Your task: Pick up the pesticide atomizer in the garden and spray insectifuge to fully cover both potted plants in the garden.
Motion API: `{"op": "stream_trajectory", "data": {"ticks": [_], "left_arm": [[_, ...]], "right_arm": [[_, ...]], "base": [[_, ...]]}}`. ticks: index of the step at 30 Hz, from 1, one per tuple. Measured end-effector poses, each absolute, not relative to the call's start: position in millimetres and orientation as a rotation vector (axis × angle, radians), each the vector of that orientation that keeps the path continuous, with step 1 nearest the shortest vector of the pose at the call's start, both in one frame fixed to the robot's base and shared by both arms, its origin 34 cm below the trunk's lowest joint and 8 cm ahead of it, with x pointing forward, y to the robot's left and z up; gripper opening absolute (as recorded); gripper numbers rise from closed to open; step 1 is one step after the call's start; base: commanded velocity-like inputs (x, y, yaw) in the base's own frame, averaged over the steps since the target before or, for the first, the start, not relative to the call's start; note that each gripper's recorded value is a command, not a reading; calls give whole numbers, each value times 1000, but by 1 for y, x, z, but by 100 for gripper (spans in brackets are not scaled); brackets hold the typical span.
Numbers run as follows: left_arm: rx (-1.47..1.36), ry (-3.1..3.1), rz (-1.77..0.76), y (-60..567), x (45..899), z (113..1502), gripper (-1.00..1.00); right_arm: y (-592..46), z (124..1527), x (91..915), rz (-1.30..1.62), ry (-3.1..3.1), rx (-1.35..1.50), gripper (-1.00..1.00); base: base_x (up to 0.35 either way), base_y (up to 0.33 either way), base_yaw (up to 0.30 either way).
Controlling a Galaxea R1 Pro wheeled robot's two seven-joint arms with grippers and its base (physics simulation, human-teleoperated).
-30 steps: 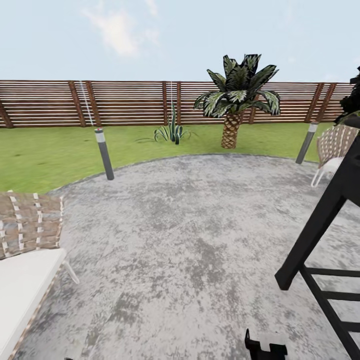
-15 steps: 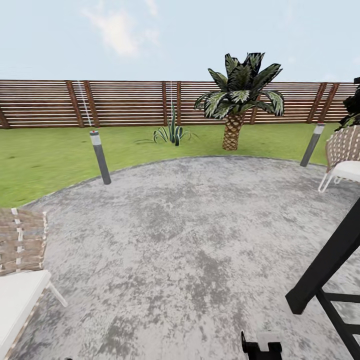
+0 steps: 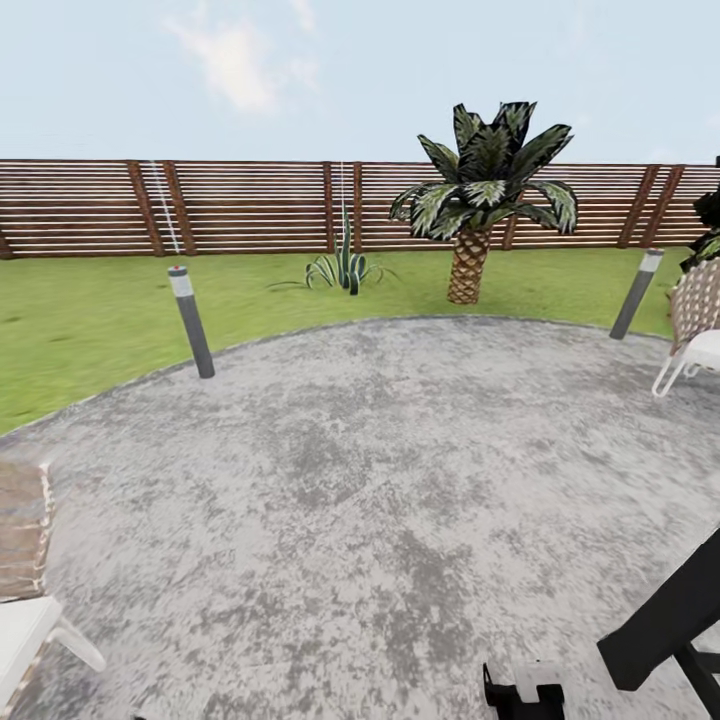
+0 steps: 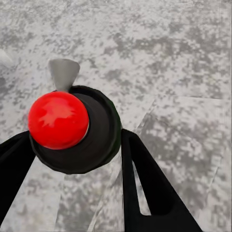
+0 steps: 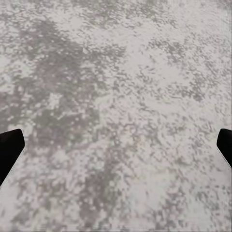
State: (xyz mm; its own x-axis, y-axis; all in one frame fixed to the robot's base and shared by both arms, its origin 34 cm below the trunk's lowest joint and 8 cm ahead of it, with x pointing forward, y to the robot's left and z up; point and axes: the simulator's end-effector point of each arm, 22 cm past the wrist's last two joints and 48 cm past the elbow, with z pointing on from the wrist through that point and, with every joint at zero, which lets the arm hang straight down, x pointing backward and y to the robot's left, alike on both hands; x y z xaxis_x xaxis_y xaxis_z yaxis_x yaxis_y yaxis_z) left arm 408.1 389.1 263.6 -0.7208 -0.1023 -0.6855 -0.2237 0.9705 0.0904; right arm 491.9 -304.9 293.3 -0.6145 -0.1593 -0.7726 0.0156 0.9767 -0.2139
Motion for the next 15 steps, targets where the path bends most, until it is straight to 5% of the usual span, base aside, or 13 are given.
{"op": "stream_trajectory", "data": {"ticks": [7,15], "left_arm": [[-227,2378,216,390,408,264,-100],[-226,2385,217,390,406,261,-100]], "right_arm": [[-302,293,492,-244,2220,-100,100],[-299,290,490,-239,2228,-96,100]], "base": [[339,0,20],[339,0,181]]}}
